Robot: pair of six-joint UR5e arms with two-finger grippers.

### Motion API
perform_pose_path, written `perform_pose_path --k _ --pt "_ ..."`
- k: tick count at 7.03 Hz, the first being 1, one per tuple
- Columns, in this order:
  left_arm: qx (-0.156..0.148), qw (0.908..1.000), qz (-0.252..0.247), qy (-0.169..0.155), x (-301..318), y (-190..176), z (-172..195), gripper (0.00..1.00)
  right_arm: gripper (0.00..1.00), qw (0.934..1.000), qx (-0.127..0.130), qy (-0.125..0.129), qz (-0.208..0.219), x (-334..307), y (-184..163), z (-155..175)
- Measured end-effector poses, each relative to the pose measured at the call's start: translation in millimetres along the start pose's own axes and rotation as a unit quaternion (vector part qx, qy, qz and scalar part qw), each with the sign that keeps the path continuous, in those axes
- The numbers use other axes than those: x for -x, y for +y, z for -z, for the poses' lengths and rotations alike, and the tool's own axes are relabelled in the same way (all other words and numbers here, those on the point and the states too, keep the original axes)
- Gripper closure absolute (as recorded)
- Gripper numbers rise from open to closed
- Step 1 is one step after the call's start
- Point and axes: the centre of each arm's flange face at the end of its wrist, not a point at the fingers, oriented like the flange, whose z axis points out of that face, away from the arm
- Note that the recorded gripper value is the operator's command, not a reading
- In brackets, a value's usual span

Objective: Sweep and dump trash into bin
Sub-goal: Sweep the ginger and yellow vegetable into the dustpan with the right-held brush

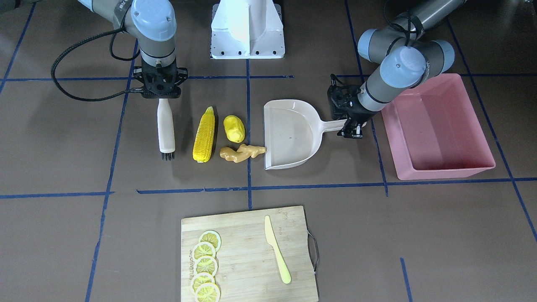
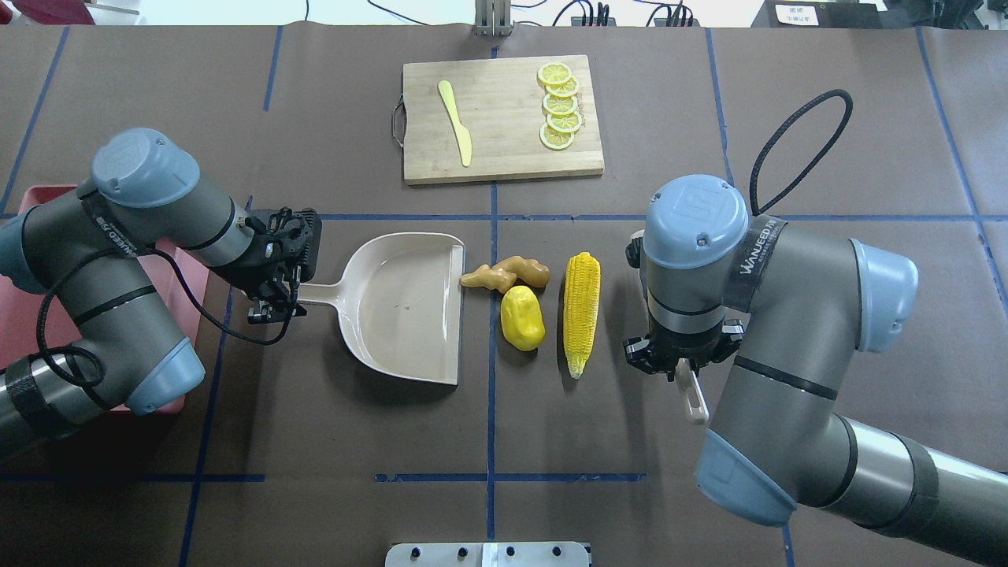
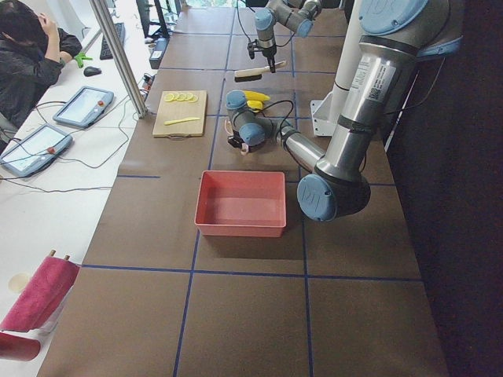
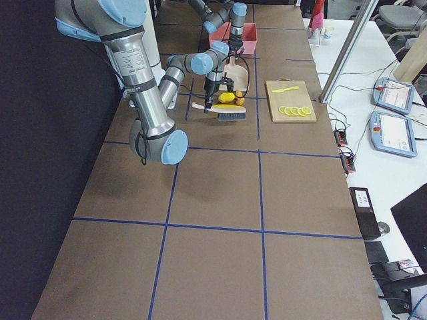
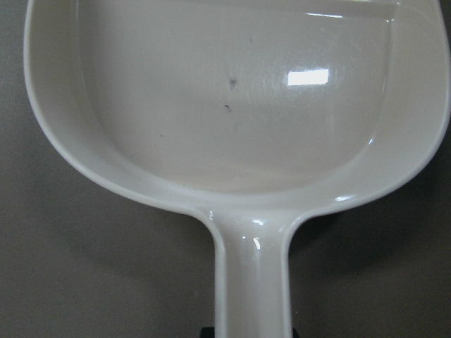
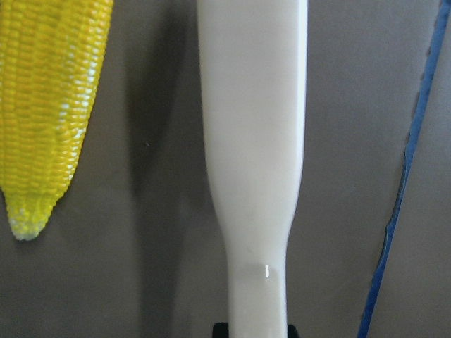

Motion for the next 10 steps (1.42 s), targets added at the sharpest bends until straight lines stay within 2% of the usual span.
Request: perform_pose_path --k 3,6,10 --pt "0.021 0.9996 0.008 -0.016 4.4 -1.7 1.9 1.00 1.00 1.0000 0.005 0.007 0.000 1.5 -0.3 -7.4" --pt "0.024 0.9995 0.009 -0.018 4.6 -5.9 4.4 1.00 1.00 0.9998 0.016 0.013 0.005 12.0 8.7 -22.4" --pt "0.024 0.9995 0.008 -0.018 3.7 -6.9 4.1 1.00 1.00 0.9989 0.033 0.025 -0.023 28.7 19.7 -44.6"
